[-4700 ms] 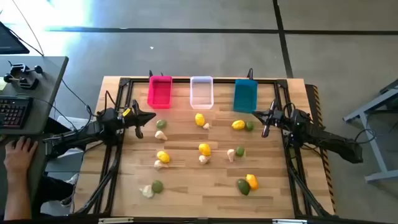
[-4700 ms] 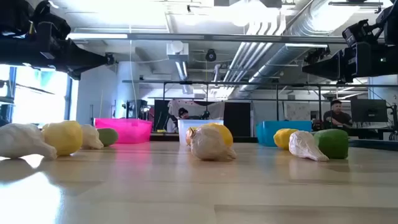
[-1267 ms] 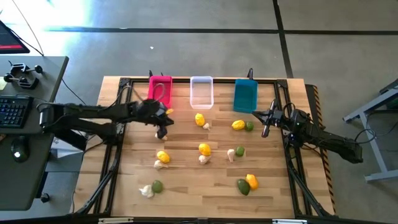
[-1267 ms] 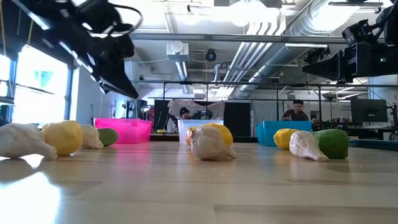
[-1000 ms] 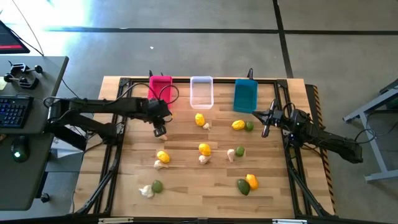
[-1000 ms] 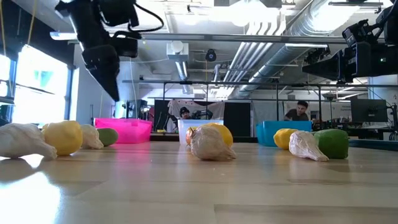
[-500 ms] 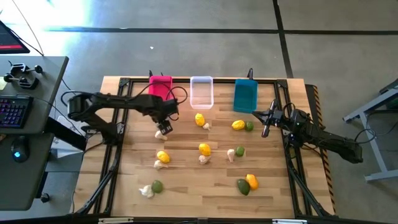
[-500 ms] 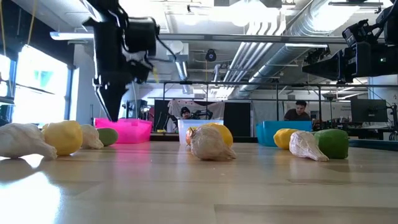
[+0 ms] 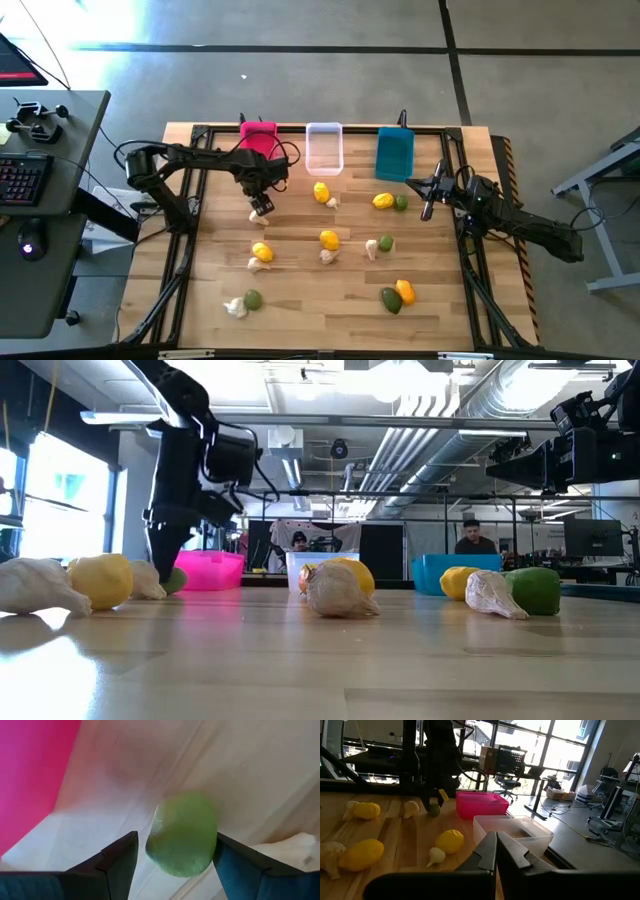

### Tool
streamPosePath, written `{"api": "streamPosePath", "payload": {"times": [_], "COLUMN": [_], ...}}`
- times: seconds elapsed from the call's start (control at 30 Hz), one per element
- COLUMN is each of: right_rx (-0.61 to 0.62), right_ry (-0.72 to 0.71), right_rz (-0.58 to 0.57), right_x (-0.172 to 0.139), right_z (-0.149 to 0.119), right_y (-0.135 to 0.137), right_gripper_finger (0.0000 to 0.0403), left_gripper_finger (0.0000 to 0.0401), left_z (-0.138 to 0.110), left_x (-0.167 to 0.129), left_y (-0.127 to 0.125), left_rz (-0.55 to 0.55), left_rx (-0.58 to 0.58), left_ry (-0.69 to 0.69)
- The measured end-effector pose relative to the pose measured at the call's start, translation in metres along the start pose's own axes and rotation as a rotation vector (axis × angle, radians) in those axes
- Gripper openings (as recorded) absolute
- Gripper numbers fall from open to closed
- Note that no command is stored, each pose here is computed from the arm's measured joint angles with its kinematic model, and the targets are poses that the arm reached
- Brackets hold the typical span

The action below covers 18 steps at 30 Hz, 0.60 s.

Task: Sort produce into baskets
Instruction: Put the lime into the transparent bin

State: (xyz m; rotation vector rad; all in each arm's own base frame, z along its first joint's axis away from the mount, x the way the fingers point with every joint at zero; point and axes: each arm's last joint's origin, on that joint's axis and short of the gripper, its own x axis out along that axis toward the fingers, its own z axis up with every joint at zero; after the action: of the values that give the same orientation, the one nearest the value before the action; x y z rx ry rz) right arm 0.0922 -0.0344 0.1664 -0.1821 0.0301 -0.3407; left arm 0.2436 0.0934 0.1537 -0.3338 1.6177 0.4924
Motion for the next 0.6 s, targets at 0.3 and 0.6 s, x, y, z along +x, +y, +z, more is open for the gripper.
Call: {"api": "streamPosePath", "payload": {"times": [0.3,0.6], "right_rx": [0.000,0.000], "right_ry": [0.000,0.000], "right_rz": [0.000,0.000], "right_x": [0.000,0.000], "right_z": [0.000,0.000], "right_y": [0.000,0.000], "right_gripper_finger": [0.0000,0.0000], "left_gripper_finger": [0.0172,0.0116], "left_z": [0.001,0.030], "left_x": [0.003,-0.046], "left_y": [-0.001,0.003], "left_rz": [-0.125,-0.173], "left_rx": [0.102,0.142], "left_ry": [0.030,-0.127]}}
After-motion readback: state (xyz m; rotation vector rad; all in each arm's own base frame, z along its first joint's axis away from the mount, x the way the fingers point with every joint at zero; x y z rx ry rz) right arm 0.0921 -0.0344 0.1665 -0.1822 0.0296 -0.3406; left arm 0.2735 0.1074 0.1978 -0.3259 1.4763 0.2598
